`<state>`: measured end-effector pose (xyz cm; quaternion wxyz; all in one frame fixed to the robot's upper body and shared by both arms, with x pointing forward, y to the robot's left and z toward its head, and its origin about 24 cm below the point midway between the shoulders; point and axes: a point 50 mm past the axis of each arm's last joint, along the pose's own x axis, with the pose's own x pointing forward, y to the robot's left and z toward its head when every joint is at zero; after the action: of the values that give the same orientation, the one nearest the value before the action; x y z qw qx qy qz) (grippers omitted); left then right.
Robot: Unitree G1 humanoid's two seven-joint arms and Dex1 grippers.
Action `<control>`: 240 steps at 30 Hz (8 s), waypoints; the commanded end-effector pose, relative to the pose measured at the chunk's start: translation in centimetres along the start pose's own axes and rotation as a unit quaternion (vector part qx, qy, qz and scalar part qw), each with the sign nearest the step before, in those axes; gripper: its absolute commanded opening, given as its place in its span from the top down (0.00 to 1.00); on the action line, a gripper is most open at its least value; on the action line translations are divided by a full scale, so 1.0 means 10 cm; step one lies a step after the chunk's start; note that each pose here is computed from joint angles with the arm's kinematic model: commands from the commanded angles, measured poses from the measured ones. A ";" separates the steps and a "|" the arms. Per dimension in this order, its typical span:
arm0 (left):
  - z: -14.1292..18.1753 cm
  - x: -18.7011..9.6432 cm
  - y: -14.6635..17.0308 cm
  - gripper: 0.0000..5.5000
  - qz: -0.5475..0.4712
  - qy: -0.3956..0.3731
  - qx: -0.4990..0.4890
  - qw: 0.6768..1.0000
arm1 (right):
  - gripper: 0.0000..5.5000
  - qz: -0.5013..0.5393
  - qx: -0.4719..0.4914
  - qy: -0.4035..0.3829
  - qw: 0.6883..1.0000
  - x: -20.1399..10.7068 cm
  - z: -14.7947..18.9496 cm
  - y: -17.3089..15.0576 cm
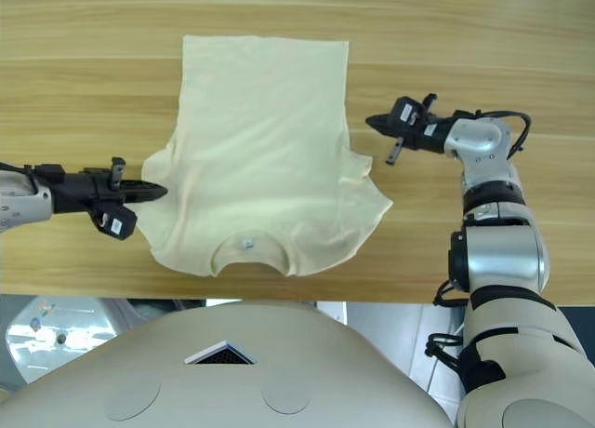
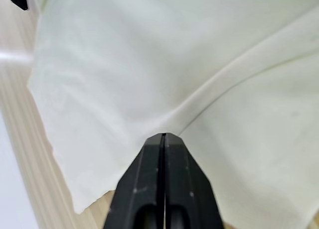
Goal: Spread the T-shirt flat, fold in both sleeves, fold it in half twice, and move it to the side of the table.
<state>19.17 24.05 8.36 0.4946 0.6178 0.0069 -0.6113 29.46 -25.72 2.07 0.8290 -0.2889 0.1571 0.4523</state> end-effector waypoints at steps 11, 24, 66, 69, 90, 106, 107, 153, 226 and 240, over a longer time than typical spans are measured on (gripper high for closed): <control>-0.30 -0.60 -0.25 0.63 -0.047 0.132 -0.035 0.990 | 1.00 -0.023 0.029 0.029 0.999 -0.17 -0.15 -0.01; -0.15 -0.23 -0.28 0.52 -0.071 0.059 -0.024 0.996 | 1.00 -0.026 0.031 0.028 0.999 -0.23 -0.18 0.00; -0.28 -0.09 -0.29 0.60 -0.107 0.092 -0.047 0.989 | 1.00 -0.019 0.032 0.020 0.999 -0.22 -0.20 0.05; -0.27 -0.11 -0.35 0.60 -0.117 0.088 -0.052 0.988 | 1.00 -0.018 0.033 0.020 0.999 -0.22 -0.20 0.06; -0.22 -0.22 -0.27 0.60 -0.082 0.102 -0.062 0.990 | 1.00 -0.024 0.041 0.034 0.998 -0.26 -0.25 0.06; -0.26 -0.15 -0.45 0.60 -0.103 0.102 -0.074 0.987 | 1.00 -0.026 0.050 0.039 0.998 -0.26 -0.28 0.08; -0.26 -0.14 -0.46 0.60 -0.105 0.103 -0.073 0.986 | 1.00 -0.025 0.050 0.039 0.998 -0.26 -0.28 0.09; -0.07 -0.13 -0.07 1.00 -0.035 0.059 0.010 0.998 | 1.00 -0.009 0.049 0.023 0.998 -0.15 -0.25 0.15; -0.04 0.13 0.76 0.30 0.210 -0.071 -0.032 0.975 | 0.89 -0.058 -0.077 -0.057 0.994 -0.57 0.14 -0.17; -0.40 0.17 0.30 0.02 0.216 0.009 -0.127 0.968 | 0.45 0.048 -0.185 0.093 0.977 -1.27 0.14 0.55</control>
<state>24.53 23.96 8.48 0.6844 0.5455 -0.0495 -0.4813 18.16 -31.24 7.59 0.7293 -0.4565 0.1613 0.4834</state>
